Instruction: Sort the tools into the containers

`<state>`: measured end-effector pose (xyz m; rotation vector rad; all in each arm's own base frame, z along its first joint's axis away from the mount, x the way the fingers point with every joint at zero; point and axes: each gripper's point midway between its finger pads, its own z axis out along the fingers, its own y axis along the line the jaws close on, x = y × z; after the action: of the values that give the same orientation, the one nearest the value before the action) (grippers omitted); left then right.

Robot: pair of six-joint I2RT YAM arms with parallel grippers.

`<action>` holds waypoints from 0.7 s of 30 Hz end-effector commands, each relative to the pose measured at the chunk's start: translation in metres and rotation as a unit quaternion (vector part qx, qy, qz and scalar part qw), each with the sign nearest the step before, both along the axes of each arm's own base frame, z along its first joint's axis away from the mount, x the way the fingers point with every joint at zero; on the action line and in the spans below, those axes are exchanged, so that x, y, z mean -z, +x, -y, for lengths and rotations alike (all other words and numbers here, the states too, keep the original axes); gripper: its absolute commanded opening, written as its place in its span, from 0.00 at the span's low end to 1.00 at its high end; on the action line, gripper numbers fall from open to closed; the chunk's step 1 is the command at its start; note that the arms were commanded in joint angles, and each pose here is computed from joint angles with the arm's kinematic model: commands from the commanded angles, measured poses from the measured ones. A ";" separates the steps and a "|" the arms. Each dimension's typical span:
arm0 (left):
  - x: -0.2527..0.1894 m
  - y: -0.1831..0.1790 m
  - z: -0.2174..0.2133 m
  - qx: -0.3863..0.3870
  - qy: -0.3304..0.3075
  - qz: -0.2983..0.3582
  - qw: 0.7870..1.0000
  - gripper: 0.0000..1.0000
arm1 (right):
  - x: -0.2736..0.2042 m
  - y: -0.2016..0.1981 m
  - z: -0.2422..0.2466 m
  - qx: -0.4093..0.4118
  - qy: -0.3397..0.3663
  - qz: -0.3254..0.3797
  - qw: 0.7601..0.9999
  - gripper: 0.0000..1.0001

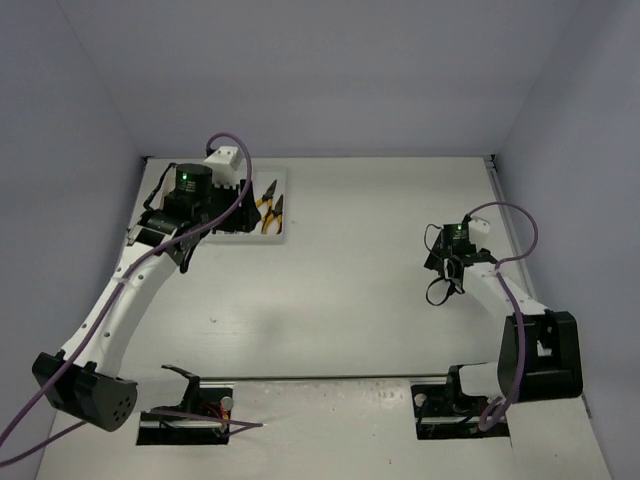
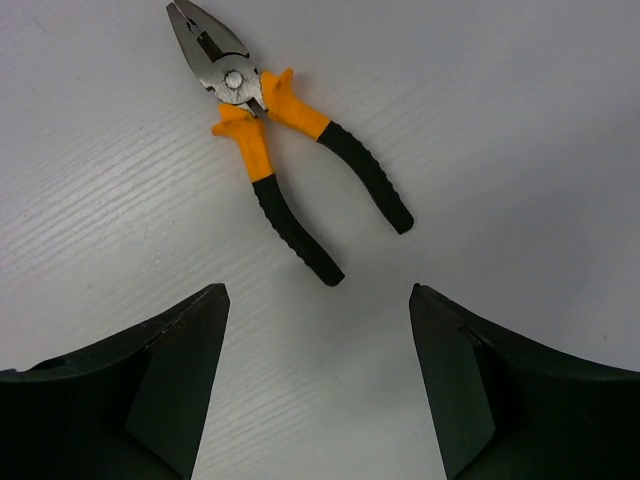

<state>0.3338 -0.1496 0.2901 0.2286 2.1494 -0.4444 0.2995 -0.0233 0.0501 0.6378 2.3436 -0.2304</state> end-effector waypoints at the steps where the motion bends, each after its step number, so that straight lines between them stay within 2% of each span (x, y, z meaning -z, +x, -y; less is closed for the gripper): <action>1: 0.011 -0.019 -0.008 -0.001 -0.004 0.003 1.000 0.52 | -0.005 0.028 0.001 -0.014 0.014 0.004 1.000 0.67; 5: 0.024 -0.035 -0.012 0.003 -0.002 -0.003 1.000 0.52 | 0.003 0.037 -0.001 -0.029 0.020 -0.012 0.999 0.58; 7: 0.032 -0.041 -0.012 0.007 -0.001 -0.011 1.000 0.52 | 0.009 0.042 0.001 -0.031 0.018 -0.021 0.999 0.49; 17: 0.038 -0.048 -0.014 0.009 -0.002 -0.014 1.000 0.52 | 0.031 0.053 -0.002 -0.061 0.033 -0.058 0.996 0.34; 21: 0.038 -0.051 -0.012 0.012 -0.008 -0.016 1.000 0.52 | 0.038 0.053 -0.011 -0.086 0.051 -0.067 0.993 0.16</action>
<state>0.2787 -0.1316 0.2332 0.2351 2.2576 -0.4392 0.3419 -0.0186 0.0080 0.5321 2.5338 -0.1426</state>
